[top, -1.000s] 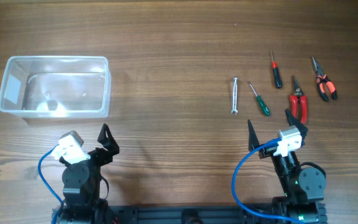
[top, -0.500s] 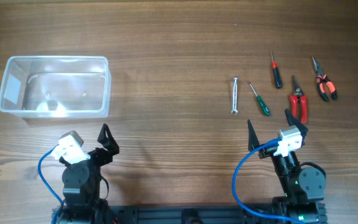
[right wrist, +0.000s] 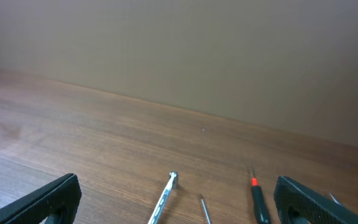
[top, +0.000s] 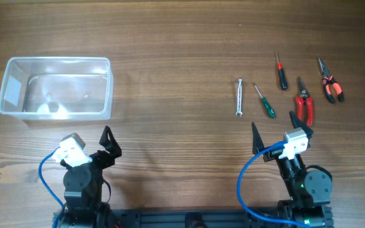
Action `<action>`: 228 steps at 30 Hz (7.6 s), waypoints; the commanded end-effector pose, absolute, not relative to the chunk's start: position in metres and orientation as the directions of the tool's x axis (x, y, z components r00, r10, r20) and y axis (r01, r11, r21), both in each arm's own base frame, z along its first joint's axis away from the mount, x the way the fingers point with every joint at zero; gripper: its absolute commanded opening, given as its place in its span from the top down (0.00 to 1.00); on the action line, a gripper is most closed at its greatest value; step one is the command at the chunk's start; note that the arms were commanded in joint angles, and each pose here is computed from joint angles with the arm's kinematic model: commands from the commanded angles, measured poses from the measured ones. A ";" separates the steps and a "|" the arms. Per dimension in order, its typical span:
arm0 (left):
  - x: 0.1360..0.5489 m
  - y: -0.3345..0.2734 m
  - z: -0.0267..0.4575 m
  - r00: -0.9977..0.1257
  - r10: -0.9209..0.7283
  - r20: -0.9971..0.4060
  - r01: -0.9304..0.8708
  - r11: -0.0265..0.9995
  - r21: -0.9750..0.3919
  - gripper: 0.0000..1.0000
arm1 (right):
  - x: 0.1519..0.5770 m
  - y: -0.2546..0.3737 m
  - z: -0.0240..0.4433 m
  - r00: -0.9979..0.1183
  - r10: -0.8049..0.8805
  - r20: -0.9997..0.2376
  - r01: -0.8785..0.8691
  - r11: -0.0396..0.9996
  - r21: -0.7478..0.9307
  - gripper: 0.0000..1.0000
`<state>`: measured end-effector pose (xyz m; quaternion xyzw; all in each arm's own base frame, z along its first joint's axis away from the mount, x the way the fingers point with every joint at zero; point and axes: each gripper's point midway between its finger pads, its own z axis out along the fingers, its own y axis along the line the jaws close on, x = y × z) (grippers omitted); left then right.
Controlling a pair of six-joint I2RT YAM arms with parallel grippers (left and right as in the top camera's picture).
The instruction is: Pack container
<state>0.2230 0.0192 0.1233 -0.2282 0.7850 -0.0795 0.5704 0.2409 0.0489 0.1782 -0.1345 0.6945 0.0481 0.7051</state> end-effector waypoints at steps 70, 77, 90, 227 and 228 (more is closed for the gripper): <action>0.319 -0.004 0.188 -0.750 -0.593 -0.292 -0.503 0.798 -0.332 0.03 | 0.282 0.064 0.188 -0.869 0.065 -0.491 -0.095 0.951 0.294 0.00; 0.360 0.007 0.175 -0.828 -0.468 -0.309 -0.415 0.882 -0.223 0.02 | 0.275 0.064 0.186 -0.896 0.049 -0.441 -0.091 0.952 0.291 0.00; 0.393 0.012 0.143 -0.895 -0.258 -0.363 -0.237 0.966 -0.104 0.07 | 0.278 0.065 0.187 -0.890 0.049 -0.453 -0.097 0.951 0.293 0.00; 0.323 0.099 0.265 -0.656 -0.617 -0.434 -0.612 0.772 -0.172 0.00 | 0.382 0.295 0.118 -0.773 -0.390 -0.501 -0.550 0.805 0.222 0.96; 0.323 0.098 0.265 -0.656 -0.618 -0.433 -0.611 0.772 -0.175 0.00 | 0.379 0.293 0.112 -0.782 -0.397 -0.481 -0.547 0.807 0.222 0.96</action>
